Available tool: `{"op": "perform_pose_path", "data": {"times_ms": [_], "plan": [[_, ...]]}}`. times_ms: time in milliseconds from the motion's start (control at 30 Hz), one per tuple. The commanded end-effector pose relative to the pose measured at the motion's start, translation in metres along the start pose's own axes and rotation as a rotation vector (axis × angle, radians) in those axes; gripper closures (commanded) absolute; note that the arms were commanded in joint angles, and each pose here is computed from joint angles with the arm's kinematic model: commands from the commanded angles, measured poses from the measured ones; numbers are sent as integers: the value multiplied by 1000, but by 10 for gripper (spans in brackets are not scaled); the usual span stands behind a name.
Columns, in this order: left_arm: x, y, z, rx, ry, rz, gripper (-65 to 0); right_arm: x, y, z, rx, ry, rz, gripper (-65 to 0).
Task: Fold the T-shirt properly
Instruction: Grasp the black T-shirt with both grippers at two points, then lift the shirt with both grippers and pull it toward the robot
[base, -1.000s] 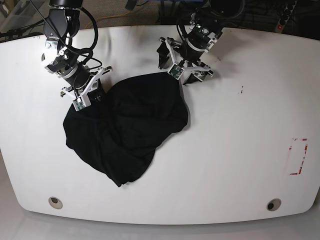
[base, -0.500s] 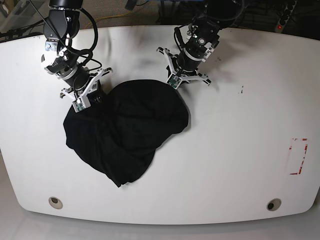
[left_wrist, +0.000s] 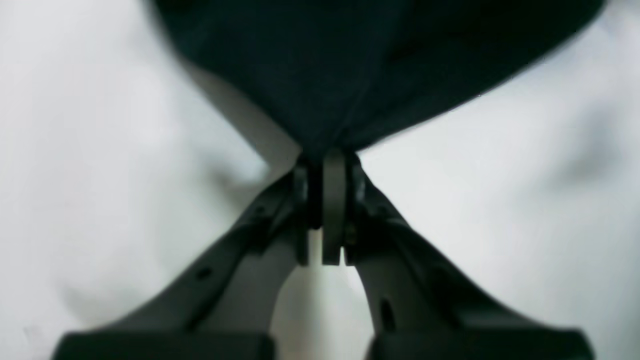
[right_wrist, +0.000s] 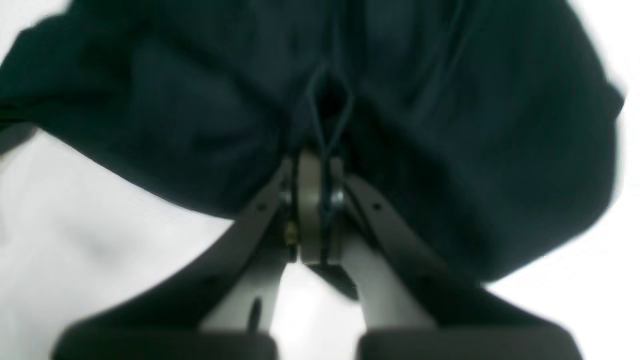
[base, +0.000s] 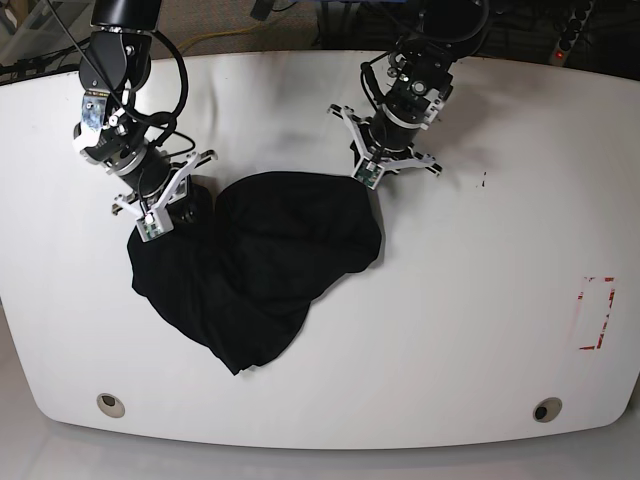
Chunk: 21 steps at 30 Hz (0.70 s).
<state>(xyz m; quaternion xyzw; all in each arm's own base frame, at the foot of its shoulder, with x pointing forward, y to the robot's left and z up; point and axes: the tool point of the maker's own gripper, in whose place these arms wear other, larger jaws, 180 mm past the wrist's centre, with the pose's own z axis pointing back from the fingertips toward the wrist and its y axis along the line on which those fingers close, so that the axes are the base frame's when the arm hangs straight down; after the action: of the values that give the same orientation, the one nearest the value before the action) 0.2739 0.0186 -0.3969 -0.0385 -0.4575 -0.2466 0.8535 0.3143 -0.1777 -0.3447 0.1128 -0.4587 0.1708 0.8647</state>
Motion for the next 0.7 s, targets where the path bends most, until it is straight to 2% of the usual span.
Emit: {"op": "perform_pose_path", "data": {"times_ms": [0,133,300,500,600,667], "plan": [[24,12,3,34,-71,7,-1,21,-18,3,-36,-52,19,0],[51,37,5,90,-131,8,-1,47,-27,1,-51,-103,42,0],[76,80,2,184,-152,8,-1,88,-48,2,-90,-144,99,0],[128,139,11,317,-280,21,0,140,-59,5,-118,-227,143,0],[158,153,21,353,-355,12,-1,164,-71,11,-147,-249,177,0],[172,160,28,371,-371,7,-1,180,-77,14,-161,-271,189,0]]}}
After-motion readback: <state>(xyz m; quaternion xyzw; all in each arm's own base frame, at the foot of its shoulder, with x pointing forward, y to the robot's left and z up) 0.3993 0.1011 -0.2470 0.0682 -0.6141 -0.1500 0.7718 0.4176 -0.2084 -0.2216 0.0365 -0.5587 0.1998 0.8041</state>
